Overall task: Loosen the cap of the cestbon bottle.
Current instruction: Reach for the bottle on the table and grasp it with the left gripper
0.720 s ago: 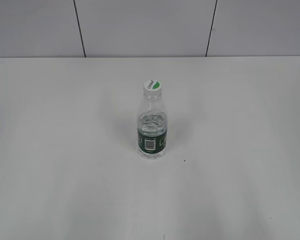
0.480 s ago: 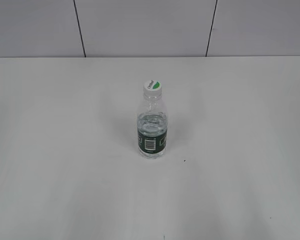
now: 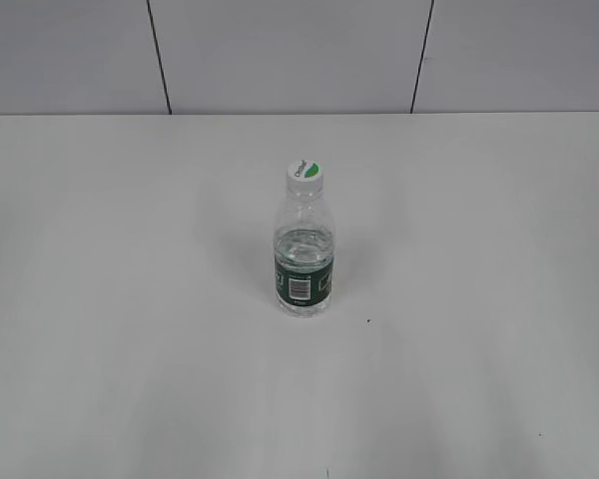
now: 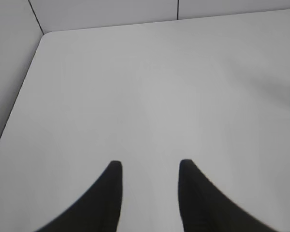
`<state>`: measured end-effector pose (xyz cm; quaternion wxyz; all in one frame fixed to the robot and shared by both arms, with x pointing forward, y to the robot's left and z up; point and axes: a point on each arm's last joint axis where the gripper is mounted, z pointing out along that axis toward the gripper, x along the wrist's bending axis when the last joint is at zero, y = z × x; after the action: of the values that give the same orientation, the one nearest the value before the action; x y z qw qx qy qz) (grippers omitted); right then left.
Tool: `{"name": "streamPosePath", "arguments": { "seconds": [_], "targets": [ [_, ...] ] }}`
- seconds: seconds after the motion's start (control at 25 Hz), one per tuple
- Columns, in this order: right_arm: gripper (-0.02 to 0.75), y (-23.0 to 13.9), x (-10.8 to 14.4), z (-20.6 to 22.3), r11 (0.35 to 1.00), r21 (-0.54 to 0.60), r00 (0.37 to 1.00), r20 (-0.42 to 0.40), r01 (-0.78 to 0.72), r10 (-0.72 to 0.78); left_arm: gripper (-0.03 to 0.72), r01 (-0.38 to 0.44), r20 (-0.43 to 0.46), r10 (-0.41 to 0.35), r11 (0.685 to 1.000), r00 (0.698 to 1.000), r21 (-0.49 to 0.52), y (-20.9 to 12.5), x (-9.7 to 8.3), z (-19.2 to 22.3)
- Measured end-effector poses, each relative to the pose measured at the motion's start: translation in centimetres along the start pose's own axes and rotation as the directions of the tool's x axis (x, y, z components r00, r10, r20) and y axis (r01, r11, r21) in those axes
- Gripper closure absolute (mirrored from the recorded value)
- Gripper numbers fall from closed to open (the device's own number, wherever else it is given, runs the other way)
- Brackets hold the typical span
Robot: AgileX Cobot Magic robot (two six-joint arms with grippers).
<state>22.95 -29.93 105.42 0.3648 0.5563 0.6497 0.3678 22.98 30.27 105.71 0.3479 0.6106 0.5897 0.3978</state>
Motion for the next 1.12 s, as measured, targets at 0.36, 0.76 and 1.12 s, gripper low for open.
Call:
{"name": "streamPosePath", "arguments": {
  "seconds": [0.36, 0.76, 1.12],
  "targets": [
    [0.157, 0.0, 0.0, 0.0, 1.0, 0.0, 1.0, 0.0, 0.0, 0.0, 0.445, 0.0, 0.0, 0.0, 1.0, 1.0, 0.0, 0.0, 0.0, 0.0],
    [0.157, 0.0, 0.0, 0.0, 1.0, 0.0, 1.0, 0.0, 0.0, 0.0, 0.445, 0.0, 0.0, 0.0, 1.0, 1.0, 0.0, 0.0, 0.0, 0.0],
    [0.157, 0.0, 0.0, 0.0, 1.0, 0.0, 1.0, 0.0, 0.0, 0.0, 0.445, 0.0, 0.0, 0.0, 1.0, 1.0, 0.0, 0.0, 0.0, 0.0]
  ]
}}
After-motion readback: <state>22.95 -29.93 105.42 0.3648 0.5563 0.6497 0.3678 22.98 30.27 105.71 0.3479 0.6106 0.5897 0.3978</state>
